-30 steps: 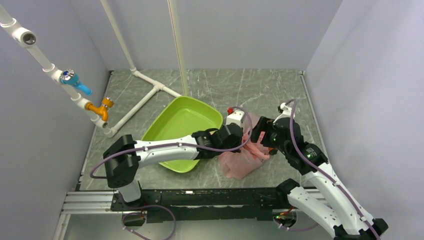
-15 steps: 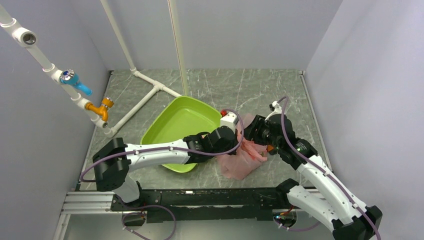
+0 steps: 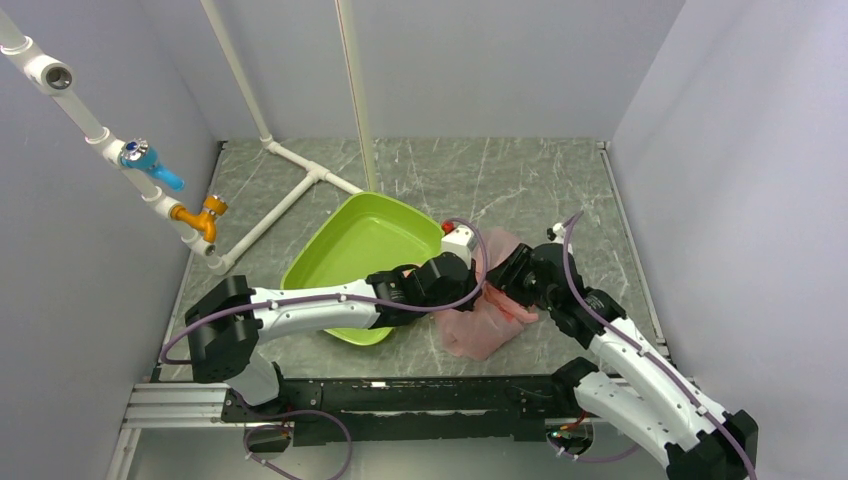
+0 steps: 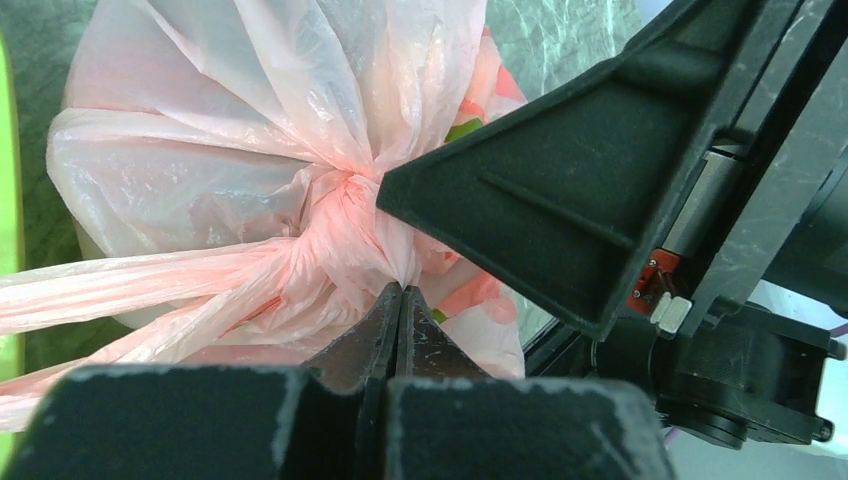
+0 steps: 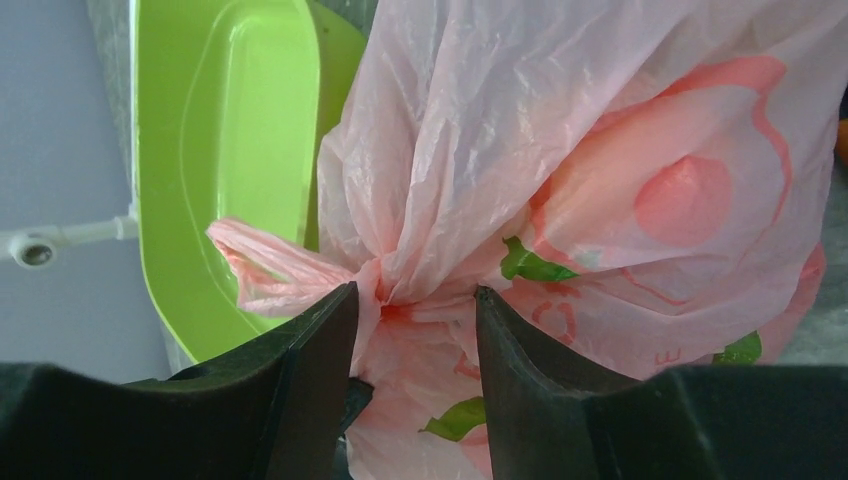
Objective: Take the fake fruits out of the plastic bag
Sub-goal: Untie the plastic bag at the center of the board.
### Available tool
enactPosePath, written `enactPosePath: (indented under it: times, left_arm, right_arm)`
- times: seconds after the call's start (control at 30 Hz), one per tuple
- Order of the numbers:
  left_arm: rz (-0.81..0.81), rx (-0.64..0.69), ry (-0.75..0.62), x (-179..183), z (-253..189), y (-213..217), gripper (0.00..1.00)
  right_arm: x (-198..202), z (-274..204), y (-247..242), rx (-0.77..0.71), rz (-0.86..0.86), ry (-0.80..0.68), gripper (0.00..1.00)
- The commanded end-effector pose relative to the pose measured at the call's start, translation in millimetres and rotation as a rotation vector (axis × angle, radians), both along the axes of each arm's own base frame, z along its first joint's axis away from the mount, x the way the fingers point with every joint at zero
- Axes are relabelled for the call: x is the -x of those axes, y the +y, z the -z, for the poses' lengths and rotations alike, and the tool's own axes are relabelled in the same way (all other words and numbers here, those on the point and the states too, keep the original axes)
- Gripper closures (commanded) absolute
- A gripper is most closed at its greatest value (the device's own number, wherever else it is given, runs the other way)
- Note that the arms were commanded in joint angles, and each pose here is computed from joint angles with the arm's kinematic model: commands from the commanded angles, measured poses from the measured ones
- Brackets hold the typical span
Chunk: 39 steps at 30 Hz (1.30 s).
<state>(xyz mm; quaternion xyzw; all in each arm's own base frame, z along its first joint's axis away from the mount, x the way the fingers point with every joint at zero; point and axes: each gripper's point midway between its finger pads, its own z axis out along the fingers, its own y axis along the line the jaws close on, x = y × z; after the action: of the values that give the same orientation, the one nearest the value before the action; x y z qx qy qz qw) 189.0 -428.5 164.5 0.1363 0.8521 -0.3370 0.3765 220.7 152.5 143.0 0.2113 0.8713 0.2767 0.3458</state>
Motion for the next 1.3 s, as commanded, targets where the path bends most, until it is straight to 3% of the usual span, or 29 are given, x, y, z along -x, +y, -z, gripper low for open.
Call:
enactPosePath:
  times: [0.0,0.17,0.43,0.57,0.77,1.1,1.27]
  left_arm:
    - [0.032,0.113,-0.001,7.1,-30.1,-11.7,1.00]
    - [0.058,0.132,-0.006,12.9,-32.7,-17.5,1.00]
    - [0.070,0.106,-0.012,16.2,-32.0,-17.2,1.00]
    - [0.059,0.101,-0.014,17.4,-29.9,-11.4,1.00]
    - [0.042,0.054,-0.003,22.6,-19.0,5.5,1.00]
    - [0.017,0.001,0.042,43.0,7.7,39.1,1.00]
    - [0.047,0.009,0.049,49.3,0.8,37.3,1.00]
  right_arm:
    - [-14.4,-13.8,-6.4,-0.056,0.111,-0.063,0.51]
    - [-17.0,-7.4,-10.0,-0.044,0.161,-0.015,0.50]
    - [-22.7,-5.5,-11.7,-0.022,0.182,-0.004,0.58]
    - [-24.4,-14.7,-20.6,-0.005,0.219,-0.033,0.80]
    - [-27.6,-28.5,-35.3,0.031,0.281,-0.067,1.00]
    - [-45.8,-70.0,-82.6,0.177,0.371,-0.173,1.00]
    - [-50.3,-68.1,-93.2,0.194,0.296,-0.169,1.00]
